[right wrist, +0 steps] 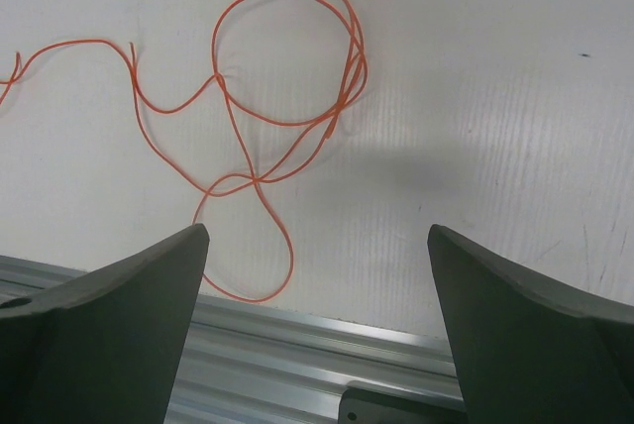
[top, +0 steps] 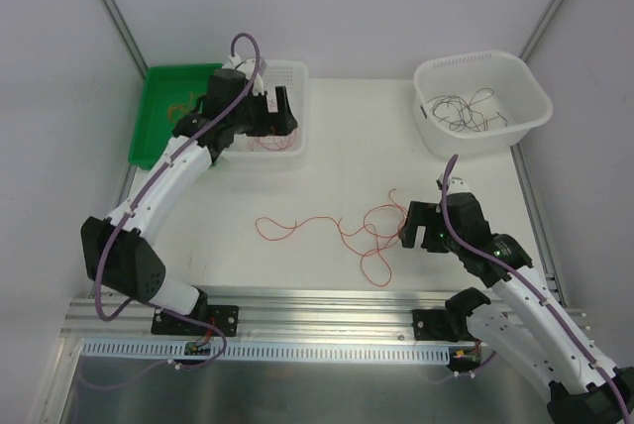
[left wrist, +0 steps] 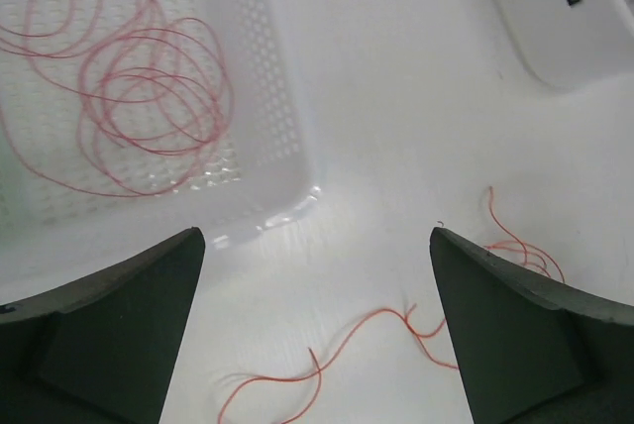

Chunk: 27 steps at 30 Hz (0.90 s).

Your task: Untangle the cables

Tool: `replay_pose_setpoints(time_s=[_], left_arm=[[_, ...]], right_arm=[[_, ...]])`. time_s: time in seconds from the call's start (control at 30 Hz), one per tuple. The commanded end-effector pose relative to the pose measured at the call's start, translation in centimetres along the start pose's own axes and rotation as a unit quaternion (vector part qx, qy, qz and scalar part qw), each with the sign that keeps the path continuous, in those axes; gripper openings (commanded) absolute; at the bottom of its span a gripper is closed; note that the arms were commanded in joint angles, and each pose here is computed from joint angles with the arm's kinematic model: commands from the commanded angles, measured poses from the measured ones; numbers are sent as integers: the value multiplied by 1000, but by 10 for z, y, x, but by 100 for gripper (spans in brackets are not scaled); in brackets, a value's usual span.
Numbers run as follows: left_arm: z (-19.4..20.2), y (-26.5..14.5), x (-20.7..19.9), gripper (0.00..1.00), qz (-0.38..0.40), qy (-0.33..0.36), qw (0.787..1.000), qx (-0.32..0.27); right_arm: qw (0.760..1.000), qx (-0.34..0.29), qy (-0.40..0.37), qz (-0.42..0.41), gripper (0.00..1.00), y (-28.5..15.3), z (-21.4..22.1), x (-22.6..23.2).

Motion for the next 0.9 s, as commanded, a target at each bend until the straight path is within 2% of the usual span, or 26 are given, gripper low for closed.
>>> replay_pose_setpoints(time_s=[0.0,0.13,0.23,0.47,0.57,0.77,0.87], left_arm=[[37,-8,-34,99,27,10,999,32],[84,-13,-85,98,77,44,993,83],[120,-13,-111,97,79,59,988,122],[179,1,-151,90,43,61,979,188],[194,10,-168,83,32,78,976,203],[209,24,-178,73,23,91,971,221],[210,27,-180,71,23,94,970,223]], right_arm=[[999,-11,15,-39,98,-5,-9,13],[999,-6,16,-42,99,-4,-6,13],[999,-2,19,-42,99,-2,-4,12],[999,0,22,-41,99,1,-2,11],[999,2,20,-40,99,3,-1,11],[999,9,20,-23,91,12,3,7],[1000,8,29,-8,77,20,4,6]])
Point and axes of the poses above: each gripper's point midway between its finger pads, its own y axis out along the fingers, its own x axis along the line the jaws close on, z = x × y, the point moved 9 cm from there along -y, back along the fingers, and after that the axes turned 13 degrees about y, right-handed, at the moved point
